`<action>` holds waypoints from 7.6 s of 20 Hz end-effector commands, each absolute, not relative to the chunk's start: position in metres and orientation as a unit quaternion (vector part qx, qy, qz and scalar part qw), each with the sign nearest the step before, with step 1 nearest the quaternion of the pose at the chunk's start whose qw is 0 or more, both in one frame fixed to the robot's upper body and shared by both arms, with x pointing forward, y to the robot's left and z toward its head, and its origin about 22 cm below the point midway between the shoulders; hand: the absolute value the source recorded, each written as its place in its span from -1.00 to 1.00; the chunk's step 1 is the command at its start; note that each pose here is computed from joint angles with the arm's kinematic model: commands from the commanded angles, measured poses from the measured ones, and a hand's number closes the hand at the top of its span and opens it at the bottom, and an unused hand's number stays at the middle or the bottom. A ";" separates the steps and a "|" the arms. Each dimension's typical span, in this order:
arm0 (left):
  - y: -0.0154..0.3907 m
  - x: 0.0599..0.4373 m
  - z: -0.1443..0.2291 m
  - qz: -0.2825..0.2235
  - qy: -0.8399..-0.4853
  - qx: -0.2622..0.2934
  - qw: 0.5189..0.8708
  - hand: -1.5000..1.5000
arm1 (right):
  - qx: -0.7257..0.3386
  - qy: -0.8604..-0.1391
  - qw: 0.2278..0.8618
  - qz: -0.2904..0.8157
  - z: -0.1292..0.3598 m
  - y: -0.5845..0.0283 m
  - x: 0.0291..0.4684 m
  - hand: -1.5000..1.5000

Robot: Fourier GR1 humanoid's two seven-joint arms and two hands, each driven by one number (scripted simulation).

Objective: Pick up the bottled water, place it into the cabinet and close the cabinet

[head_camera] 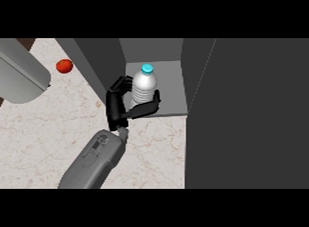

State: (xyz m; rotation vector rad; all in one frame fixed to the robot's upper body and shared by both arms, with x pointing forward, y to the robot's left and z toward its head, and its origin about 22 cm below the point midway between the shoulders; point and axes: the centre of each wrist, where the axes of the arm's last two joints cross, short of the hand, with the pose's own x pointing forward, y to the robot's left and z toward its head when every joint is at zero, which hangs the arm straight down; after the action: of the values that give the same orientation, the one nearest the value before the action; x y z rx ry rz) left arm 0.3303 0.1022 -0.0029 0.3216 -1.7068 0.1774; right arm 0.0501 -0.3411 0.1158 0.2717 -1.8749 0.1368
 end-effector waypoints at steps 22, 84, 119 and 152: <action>0.087 0.432 0.062 -0.007 -0.806 0.065 0.589 -1.00 | 0.128 -0.817 0.558 0.072 0.145 -0.331 0.047 -1.00; 0.251 0.170 0.035 0.013 -0.793 -0.140 0.593 -1.00 | 0.236 -0.756 0.555 0.255 0.167 -0.284 0.048 1.00; 0.368 0.133 0.079 0.009 -0.797 -0.106 0.594 -1.00 | 0.363 -0.687 0.523 0.350 0.163 -0.198 0.111 1.00; 0.441 0.094 0.092 0.021 -0.811 -0.108 0.575 -1.00 | 0.463 -0.539 0.570 0.412 0.228 -0.010 0.242 1.00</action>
State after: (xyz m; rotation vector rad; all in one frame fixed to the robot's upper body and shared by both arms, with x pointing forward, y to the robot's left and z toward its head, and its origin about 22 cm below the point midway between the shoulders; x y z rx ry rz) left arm 0.1062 0.4319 0.0931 -0.2727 -1.8822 0.0150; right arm 0.2233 -0.0362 0.2150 1.0902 -1.3214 1.0110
